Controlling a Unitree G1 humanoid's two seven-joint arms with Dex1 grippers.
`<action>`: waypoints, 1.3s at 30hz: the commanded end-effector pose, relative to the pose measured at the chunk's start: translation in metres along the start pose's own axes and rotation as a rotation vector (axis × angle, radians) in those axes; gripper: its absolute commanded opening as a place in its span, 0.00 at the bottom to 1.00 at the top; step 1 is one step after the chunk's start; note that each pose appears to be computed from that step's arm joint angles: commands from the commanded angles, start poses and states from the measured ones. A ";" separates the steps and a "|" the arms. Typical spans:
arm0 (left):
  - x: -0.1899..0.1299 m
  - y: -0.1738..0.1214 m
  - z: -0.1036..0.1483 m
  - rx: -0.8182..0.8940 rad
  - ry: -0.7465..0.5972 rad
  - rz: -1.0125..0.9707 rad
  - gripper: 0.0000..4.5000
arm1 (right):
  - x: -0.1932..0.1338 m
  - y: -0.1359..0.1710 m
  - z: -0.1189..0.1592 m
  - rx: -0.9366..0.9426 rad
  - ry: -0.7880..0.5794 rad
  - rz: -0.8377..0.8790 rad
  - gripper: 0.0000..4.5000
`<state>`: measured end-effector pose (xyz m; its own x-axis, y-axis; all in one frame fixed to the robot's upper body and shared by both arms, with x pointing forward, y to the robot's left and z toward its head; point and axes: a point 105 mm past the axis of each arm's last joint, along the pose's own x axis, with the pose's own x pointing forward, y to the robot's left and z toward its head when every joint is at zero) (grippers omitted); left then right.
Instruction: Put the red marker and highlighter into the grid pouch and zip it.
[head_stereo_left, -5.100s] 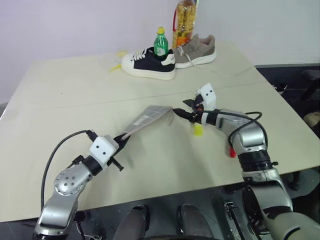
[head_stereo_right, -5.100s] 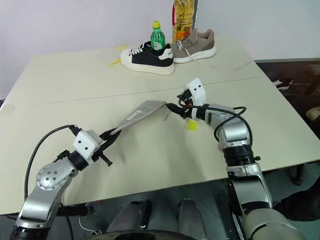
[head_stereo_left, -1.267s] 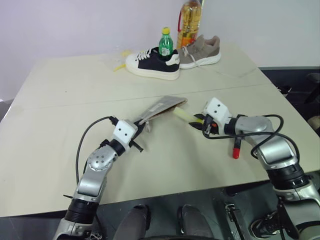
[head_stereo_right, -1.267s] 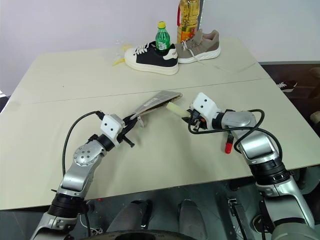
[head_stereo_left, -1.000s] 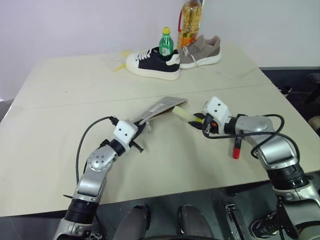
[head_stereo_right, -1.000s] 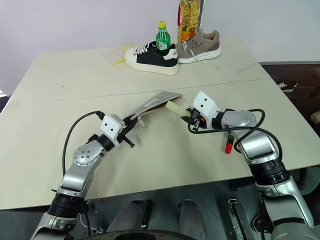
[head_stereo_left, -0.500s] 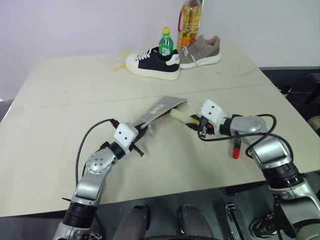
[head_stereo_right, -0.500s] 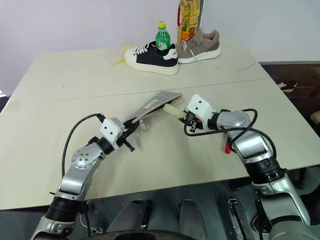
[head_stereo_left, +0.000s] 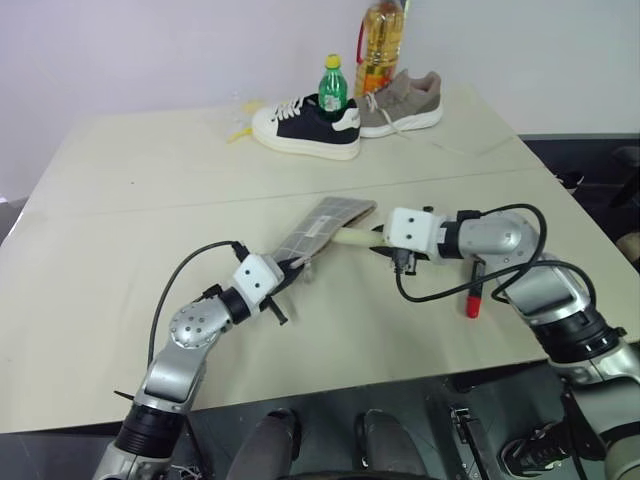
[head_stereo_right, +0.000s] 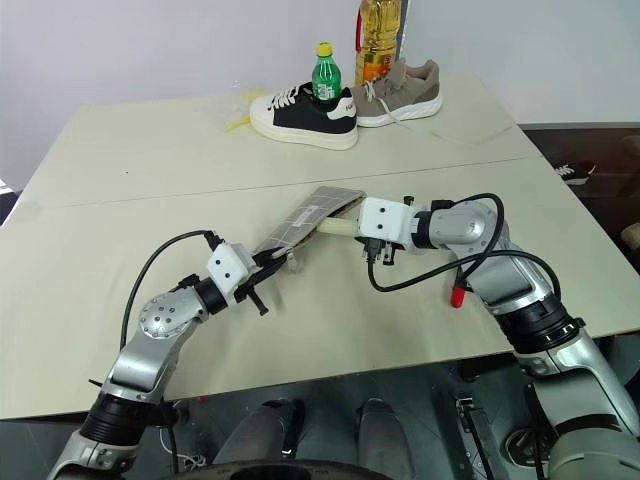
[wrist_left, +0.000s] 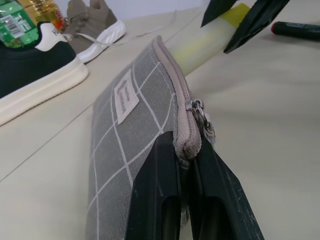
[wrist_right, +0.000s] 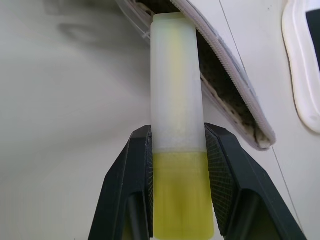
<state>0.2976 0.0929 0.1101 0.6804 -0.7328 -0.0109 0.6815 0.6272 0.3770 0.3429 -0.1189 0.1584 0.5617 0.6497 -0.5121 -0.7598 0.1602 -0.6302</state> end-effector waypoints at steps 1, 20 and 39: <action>0.001 -0.003 0.021 0.021 -0.076 -0.017 0.00 | -0.004 -0.010 0.018 -0.058 -0.045 -0.028 0.19; -0.002 0.000 0.018 -0.003 -0.070 -0.018 0.00 | -0.021 -0.030 -0.011 0.296 -0.060 -0.106 0.19; 0.001 -0.016 0.040 -0.052 -0.077 -0.241 0.00 | 0.009 0.015 0.039 -0.356 -0.089 0.074 0.19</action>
<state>0.2832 0.0813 0.1242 0.5292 -0.8457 -0.0697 0.8187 0.4872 0.3040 0.3319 -0.0973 0.1514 0.4917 0.6696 -0.5566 -0.6846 -0.0977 -0.7224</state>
